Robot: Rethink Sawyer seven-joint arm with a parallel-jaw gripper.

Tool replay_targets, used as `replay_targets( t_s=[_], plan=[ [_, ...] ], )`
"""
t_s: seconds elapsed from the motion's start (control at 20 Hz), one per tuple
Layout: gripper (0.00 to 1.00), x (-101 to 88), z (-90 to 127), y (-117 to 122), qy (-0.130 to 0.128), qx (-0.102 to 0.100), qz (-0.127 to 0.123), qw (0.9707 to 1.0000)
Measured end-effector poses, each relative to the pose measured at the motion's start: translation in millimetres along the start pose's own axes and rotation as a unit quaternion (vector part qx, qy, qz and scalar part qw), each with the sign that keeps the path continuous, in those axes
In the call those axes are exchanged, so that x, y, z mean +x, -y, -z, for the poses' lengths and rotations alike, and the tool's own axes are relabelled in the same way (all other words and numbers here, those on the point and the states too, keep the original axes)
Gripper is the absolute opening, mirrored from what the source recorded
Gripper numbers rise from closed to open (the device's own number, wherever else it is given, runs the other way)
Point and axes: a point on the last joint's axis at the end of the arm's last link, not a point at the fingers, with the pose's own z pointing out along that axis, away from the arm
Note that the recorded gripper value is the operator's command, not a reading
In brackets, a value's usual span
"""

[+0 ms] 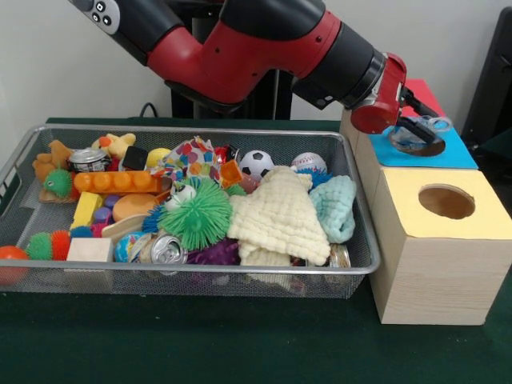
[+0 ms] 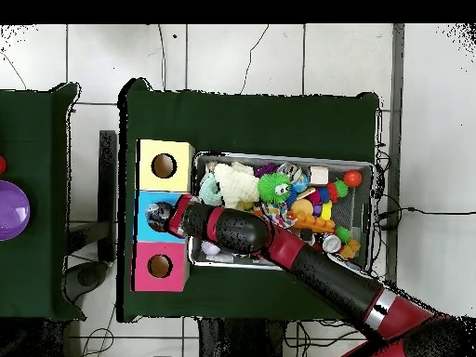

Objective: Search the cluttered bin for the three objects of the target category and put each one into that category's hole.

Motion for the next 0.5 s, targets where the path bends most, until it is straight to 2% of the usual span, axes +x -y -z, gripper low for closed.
replay_targets(
  t_s=[0.5],
  plan=[
    [1.00,4.1,-1.8,-4.9,-0.001,-0.001,0.013,0.9999]
  ],
)
